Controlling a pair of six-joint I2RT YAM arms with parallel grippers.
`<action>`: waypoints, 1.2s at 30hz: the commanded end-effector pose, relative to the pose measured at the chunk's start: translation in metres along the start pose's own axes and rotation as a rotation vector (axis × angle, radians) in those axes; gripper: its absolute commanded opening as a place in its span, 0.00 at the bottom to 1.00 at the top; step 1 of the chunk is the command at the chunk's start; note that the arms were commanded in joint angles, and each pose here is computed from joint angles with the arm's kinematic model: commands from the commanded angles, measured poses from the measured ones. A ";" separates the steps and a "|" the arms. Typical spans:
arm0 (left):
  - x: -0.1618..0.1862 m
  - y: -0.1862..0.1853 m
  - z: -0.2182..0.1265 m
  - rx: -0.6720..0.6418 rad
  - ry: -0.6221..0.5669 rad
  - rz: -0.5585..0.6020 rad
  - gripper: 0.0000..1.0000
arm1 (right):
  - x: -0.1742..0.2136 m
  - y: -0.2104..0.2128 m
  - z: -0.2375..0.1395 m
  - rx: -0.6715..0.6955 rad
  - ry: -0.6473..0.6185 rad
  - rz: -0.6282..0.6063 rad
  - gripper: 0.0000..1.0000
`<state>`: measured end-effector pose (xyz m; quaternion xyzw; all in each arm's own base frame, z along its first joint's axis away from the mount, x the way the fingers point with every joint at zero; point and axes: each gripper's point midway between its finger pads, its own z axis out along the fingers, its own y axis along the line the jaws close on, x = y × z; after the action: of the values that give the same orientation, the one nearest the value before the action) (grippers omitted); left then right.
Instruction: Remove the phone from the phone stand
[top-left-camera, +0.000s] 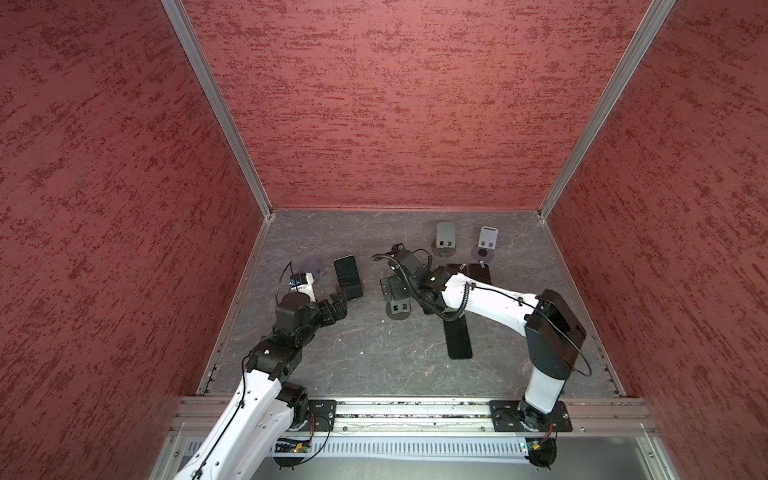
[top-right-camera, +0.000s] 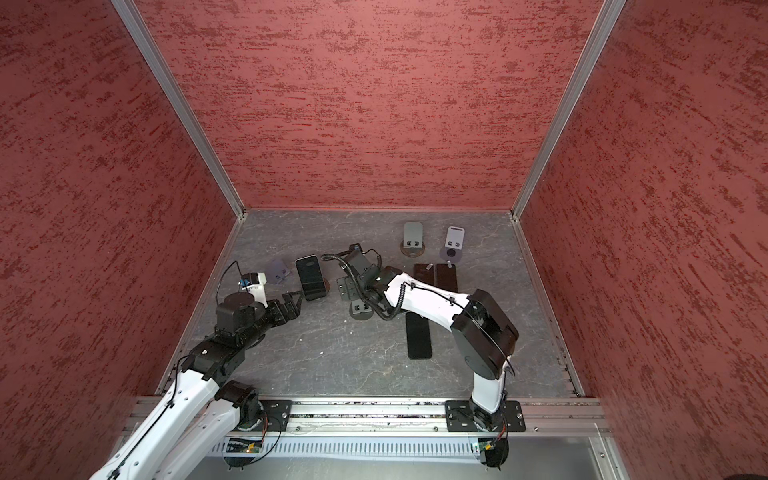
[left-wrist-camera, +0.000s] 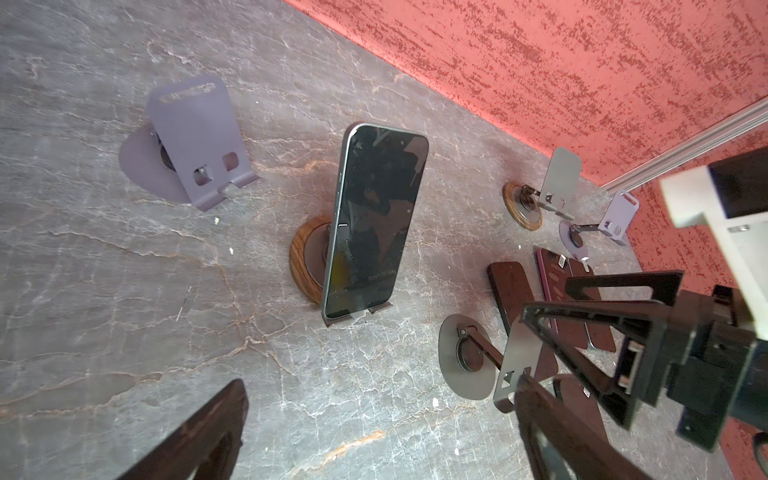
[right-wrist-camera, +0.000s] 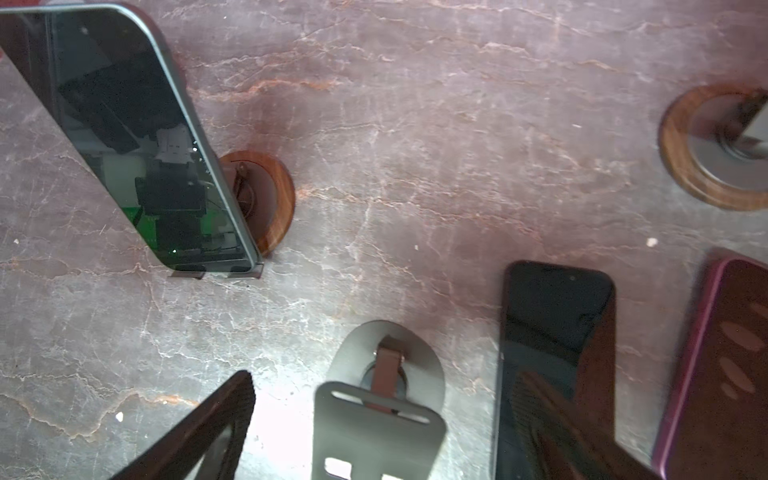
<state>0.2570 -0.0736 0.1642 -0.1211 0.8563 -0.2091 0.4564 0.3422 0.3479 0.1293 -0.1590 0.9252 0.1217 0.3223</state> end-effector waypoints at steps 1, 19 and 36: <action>0.008 0.010 0.000 -0.029 0.014 0.011 1.00 | -0.002 -0.006 0.003 0.075 0.003 -0.002 0.99; 0.010 0.012 0.001 -0.017 0.017 -0.005 1.00 | 0.043 -0.003 0.034 0.055 0.124 0.091 0.78; 0.012 0.015 0.003 -0.019 0.022 -0.015 1.00 | 0.032 -0.002 0.039 0.076 0.108 0.084 0.48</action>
<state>0.2523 -0.0657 0.1481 -0.1345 0.8638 -0.2043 0.4405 0.3349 0.3479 0.0775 -0.1153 0.9525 0.0982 0.2643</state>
